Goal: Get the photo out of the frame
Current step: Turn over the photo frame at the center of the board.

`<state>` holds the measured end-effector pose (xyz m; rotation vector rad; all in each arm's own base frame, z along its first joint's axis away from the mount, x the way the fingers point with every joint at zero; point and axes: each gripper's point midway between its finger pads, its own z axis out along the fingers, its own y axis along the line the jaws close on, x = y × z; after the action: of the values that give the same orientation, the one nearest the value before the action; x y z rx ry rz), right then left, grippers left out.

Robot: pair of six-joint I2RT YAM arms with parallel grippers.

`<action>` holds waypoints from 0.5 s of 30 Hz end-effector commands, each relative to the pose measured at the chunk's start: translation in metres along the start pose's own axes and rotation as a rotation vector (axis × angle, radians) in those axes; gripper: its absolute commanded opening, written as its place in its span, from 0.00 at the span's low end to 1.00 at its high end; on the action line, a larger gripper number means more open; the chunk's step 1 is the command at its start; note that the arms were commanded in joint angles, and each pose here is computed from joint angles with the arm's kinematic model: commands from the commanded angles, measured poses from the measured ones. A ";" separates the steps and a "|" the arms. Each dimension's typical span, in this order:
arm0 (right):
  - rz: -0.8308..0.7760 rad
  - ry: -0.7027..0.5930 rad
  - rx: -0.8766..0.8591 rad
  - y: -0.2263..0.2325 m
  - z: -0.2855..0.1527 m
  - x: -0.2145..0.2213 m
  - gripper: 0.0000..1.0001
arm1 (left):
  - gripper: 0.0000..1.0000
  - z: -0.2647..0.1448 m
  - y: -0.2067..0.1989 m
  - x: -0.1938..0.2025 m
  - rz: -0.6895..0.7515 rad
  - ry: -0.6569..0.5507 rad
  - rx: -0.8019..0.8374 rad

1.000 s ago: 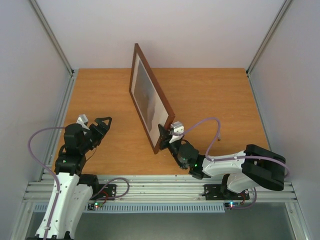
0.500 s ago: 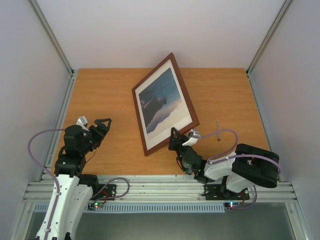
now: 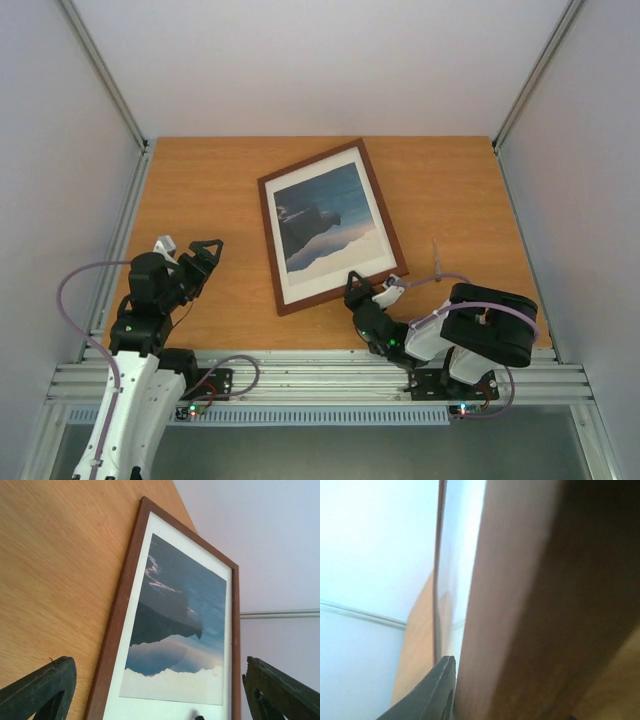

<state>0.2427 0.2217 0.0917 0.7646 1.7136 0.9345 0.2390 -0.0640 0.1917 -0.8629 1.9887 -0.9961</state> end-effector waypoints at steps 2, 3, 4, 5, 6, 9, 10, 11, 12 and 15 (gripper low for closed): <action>0.030 0.062 0.118 -0.039 -0.002 0.015 0.29 | 0.91 -0.002 -0.001 -0.003 -0.009 -0.022 0.015; 0.050 0.065 0.133 -0.043 -0.003 0.016 0.30 | 0.91 -0.002 -0.001 -0.003 -0.009 -0.024 0.015; 0.063 0.064 0.148 -0.047 -0.004 0.015 0.32 | 0.91 -0.003 -0.001 -0.003 -0.010 -0.025 0.016; 0.074 0.065 0.161 -0.050 -0.004 0.015 0.36 | 0.91 -0.003 0.000 -0.003 -0.011 -0.025 0.015; 0.081 0.067 0.182 -0.054 -0.005 0.015 0.40 | 0.91 -0.003 0.001 -0.002 -0.011 -0.025 0.013; 0.077 0.081 0.290 -0.070 -0.011 0.016 0.51 | 0.92 -0.003 0.001 -0.002 -0.014 -0.024 0.014; 0.077 0.080 0.324 -0.072 -0.014 0.014 0.54 | 0.92 -0.003 0.001 -0.002 -0.015 -0.025 0.014; 0.066 0.077 0.360 -0.075 -0.017 0.011 0.58 | 0.92 -0.003 0.001 -0.002 -0.015 -0.026 0.014; 0.065 0.072 0.391 -0.076 -0.020 0.008 0.63 | 0.92 -0.004 0.001 -0.002 -0.015 -0.026 0.015; 0.071 0.061 0.421 -0.069 -0.027 -0.003 0.73 | 0.92 -0.005 0.000 -0.002 -0.013 -0.031 0.018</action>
<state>0.2227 0.2070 0.0422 1.0096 1.9486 0.8229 0.2368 -0.0633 0.1940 -0.8714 1.9689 -1.0063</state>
